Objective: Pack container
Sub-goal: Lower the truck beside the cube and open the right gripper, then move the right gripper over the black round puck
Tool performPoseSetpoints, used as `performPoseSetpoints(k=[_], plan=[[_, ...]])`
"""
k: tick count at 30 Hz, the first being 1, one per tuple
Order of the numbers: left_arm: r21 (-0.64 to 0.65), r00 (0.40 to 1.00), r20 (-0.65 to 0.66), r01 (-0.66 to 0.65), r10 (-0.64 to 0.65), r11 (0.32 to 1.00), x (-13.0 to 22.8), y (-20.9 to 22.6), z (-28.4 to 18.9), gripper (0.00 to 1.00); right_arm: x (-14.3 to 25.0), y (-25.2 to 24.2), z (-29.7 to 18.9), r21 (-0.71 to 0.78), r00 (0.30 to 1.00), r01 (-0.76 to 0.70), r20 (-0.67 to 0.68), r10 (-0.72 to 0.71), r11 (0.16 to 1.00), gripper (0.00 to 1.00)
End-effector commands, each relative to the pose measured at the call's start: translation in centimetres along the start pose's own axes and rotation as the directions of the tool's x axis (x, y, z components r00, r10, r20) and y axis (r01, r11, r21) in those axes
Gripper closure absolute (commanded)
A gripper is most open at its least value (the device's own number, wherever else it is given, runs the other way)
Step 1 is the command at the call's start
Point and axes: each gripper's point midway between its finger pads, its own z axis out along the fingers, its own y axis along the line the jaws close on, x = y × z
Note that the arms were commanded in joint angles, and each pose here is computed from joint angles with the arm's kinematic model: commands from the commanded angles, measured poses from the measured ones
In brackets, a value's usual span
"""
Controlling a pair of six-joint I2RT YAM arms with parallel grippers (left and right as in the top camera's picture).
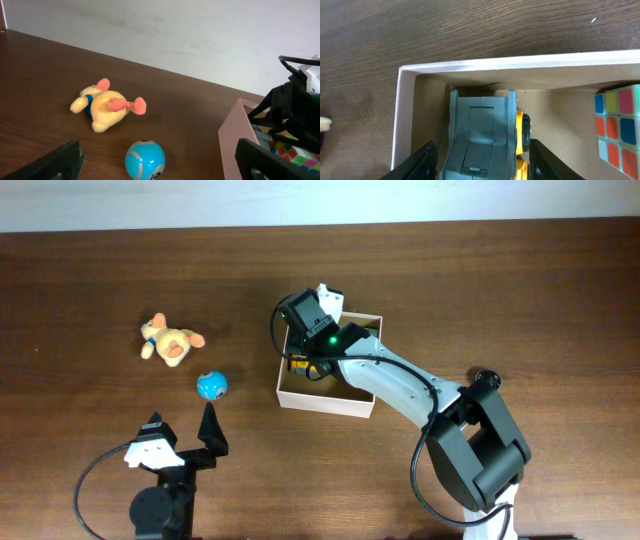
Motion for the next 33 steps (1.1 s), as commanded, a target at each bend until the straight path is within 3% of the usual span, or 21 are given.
performPoseSetpoints(k=[1, 8, 16, 19, 27, 33], plan=[[0.010, 1.000, 0.002, -0.016, 0.016, 1.000, 0.1, -0.1, 0.0, 0.01, -0.2, 1.5, -1.0, -0.048, 0.998, 0.062, -0.004, -0.062, 0.997, 0.47], [0.010, 1.000, 0.002, -0.016, 0.016, 1.000, 0.1, -0.1, 0.0, 0.01, -2.7, 1.9, -6.7, -0.074, 0.992, 0.121, 0.054, -0.117, 0.990, 0.46], [0.010, 1.000, 0.002, -0.016, 0.016, 1.000, 0.1, -0.1, 0.0, 0.01, -5.9, 1.1, -14.6, -0.069, 0.968, 0.201, 0.169, -0.187, 0.977, 0.37], [0.010, 1.000, 0.002, -0.016, 0.016, 1.000, 0.1, -0.1, 0.0, 0.01, -6.7, -0.9, -17.9, -0.007, 0.961, 0.191, 0.204, -0.186, 0.982, 0.34], [0.010, 1.000, 0.002, -0.016, 0.016, 1.000, 0.1, -0.1, 0.0, 0.01, -5.6, -9.7, -20.6, 0.214, 0.990, 0.104, 0.075, -0.123, 0.971, 0.03], [0.010, 1.000, 0.002, -0.016, 0.016, 1.000, 0.1, -0.1, 0.0, 0.01, -4.8, -17.2, -21.4, 0.401, 0.999, -0.018, -0.026, 0.031, 0.916, 0.01]])
